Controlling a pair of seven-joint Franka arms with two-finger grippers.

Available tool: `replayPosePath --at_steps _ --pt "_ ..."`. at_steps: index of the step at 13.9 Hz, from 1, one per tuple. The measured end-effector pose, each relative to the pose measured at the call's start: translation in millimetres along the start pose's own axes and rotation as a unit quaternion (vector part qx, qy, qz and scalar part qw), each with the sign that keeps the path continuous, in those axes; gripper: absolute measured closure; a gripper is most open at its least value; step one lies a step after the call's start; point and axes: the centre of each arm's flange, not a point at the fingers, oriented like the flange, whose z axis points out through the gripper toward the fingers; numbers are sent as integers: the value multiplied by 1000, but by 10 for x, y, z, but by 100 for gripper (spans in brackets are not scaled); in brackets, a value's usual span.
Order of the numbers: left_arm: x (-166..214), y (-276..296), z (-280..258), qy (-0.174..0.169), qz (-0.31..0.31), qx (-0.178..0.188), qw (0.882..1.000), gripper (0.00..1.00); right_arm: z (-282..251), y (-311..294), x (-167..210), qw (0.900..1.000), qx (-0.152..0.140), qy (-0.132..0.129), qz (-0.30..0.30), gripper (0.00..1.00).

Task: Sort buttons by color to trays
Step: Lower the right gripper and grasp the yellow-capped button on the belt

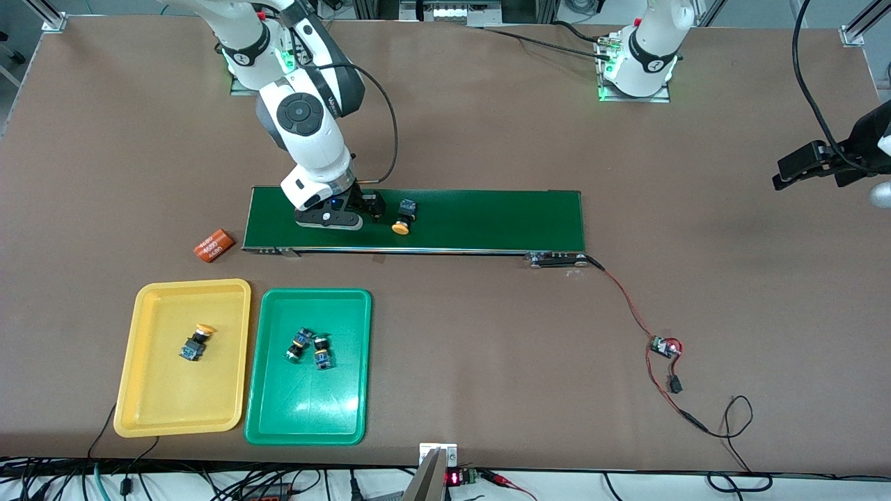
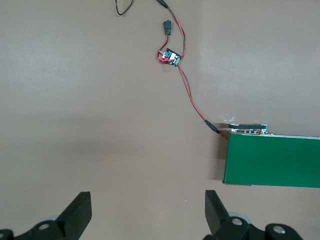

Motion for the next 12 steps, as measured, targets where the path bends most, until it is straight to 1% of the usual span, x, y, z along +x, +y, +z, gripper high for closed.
replayPosePath --at_steps 8,12 --pt "-2 24 0 0 2 0 1000 0 10 -41 -21 1000 -2 -2 4 0" --pt "0 19 19 -2 2 0 1000 0 91 -63 -63 1000 -8 -9 11 0"
